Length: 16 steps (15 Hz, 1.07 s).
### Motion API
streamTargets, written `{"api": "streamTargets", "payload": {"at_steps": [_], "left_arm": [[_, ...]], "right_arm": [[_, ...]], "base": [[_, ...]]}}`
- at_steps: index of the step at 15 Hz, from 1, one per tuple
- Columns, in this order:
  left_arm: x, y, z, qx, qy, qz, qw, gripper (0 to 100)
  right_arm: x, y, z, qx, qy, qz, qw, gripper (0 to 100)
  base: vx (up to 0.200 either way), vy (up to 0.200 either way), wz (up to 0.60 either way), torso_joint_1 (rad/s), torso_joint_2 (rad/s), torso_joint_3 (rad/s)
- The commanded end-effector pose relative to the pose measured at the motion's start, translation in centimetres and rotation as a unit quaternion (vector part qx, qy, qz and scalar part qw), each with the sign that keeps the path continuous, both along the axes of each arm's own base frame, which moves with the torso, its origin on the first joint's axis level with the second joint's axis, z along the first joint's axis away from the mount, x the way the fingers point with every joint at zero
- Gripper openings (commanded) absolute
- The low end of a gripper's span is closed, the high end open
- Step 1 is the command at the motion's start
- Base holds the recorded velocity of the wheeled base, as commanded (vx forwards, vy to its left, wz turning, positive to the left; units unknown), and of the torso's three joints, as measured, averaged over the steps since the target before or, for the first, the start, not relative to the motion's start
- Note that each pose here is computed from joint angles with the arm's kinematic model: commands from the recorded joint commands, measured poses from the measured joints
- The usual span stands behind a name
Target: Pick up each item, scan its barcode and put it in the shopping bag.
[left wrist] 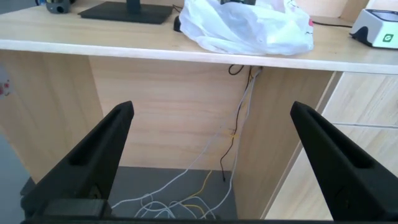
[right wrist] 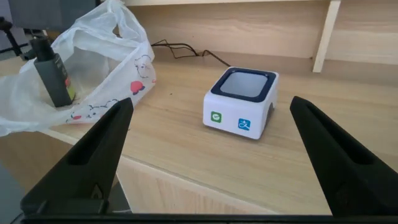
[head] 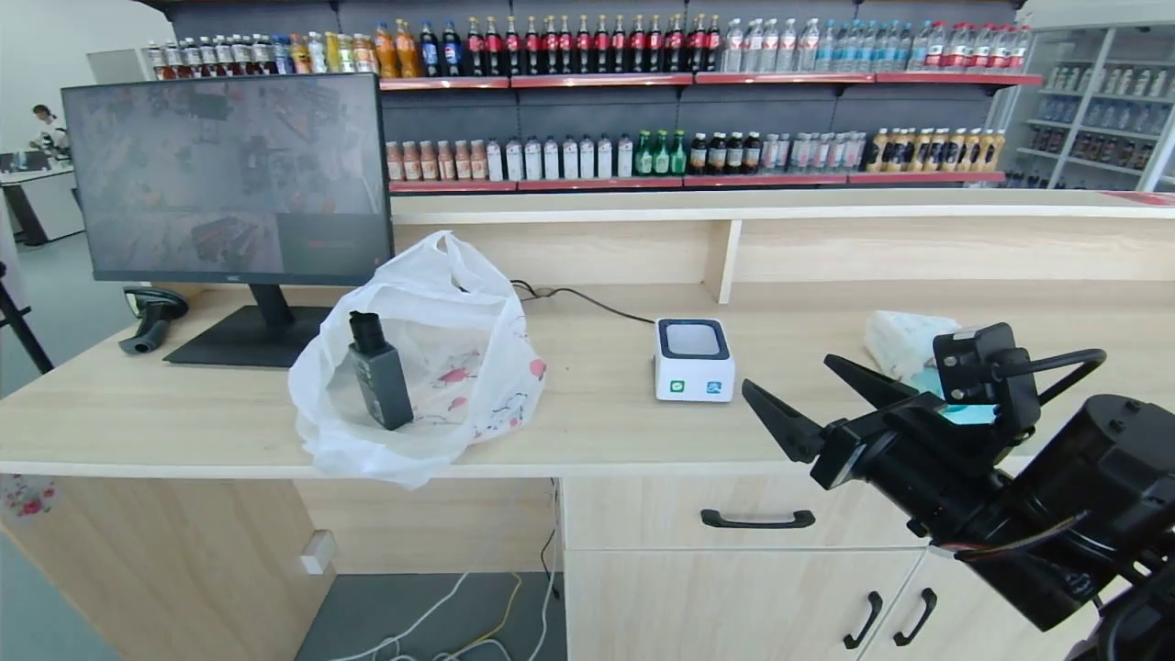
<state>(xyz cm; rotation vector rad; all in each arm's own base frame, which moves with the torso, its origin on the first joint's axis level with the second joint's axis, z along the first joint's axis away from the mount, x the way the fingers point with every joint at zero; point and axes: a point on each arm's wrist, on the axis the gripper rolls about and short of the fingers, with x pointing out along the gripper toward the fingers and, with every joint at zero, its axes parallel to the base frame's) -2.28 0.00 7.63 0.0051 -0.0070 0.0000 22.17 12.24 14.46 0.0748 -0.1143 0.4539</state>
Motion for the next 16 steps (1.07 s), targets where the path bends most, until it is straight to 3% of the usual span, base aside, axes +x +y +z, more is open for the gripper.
{"api": "streamTargets", "payload": {"at_steps": [1, 16], "left_arm": [[0.00, 0.00, 0.00, 0.000, 0.000, 0.000, 1.0000, 100], [0.00, 0.00, 0.00, 0.003, 0.000, -0.001, 1.0000, 100]], "right_arm": [[0.00, -0.11, -0.01, 0.000, 0.000, -0.002, 1.000, 100], [0.05, -0.30, -0.21, -0.002, 0.004, -0.006, 1.000, 100]], "base": [[0.000, -0.200, 0.00, 0.002, -0.01, -0.002], [0.000, -0.200, 0.00, 0.004, 0.00, 0.002]]}}
